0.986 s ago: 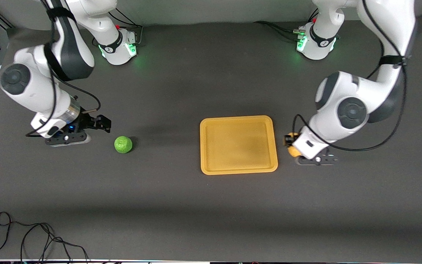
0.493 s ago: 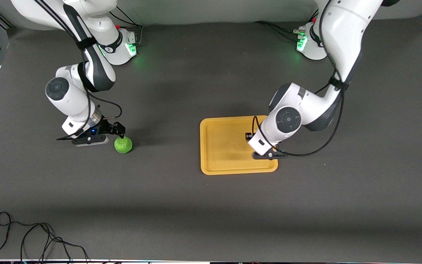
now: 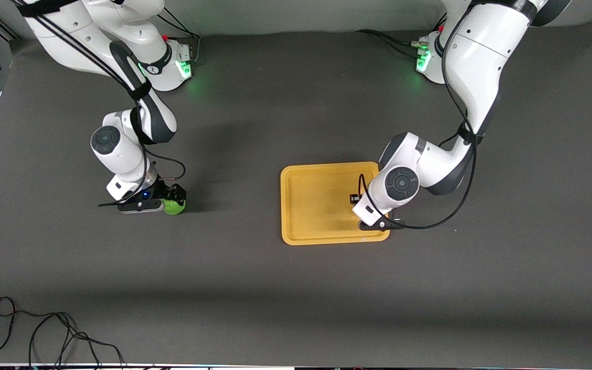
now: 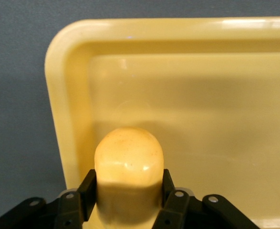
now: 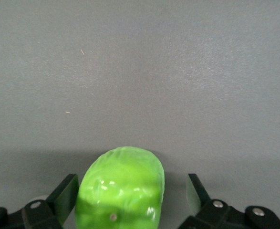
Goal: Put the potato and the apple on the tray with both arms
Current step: 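Release the potato on the tray while the right gripper lifts the apple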
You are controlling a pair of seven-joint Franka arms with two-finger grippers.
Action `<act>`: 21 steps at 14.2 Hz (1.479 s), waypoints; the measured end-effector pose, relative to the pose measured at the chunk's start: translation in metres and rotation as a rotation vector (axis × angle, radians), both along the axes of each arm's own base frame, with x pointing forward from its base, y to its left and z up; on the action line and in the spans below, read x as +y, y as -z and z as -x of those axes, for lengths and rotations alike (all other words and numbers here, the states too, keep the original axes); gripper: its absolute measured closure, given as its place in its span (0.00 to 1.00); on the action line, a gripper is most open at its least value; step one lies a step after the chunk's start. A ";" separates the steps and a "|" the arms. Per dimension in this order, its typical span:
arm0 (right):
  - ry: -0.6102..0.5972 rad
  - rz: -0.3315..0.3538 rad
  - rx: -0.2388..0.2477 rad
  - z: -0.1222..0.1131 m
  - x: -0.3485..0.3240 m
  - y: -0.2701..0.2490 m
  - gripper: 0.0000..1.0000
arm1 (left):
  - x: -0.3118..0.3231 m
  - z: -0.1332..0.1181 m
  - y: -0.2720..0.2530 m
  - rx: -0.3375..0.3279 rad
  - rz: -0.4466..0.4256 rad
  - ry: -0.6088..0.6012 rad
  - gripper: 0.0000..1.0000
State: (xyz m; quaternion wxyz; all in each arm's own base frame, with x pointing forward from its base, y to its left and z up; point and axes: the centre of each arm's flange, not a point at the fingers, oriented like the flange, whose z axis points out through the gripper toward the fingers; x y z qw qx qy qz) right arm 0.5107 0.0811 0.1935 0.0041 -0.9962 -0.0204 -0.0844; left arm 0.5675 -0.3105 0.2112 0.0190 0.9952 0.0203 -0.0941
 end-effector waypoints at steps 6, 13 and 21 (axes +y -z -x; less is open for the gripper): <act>-0.002 -0.003 -0.020 -0.005 0.002 0.005 0.31 | 0.007 -0.004 0.004 -0.007 -0.021 0.010 0.10; 0.003 0.003 0.077 -0.041 0.009 -0.163 0.31 | 0.082 -0.050 -0.153 -0.208 0.002 -0.049 0.00; -0.008 0.011 0.135 -0.073 0.050 -0.335 0.31 | 0.210 -0.026 -0.302 -0.240 -0.072 0.023 0.00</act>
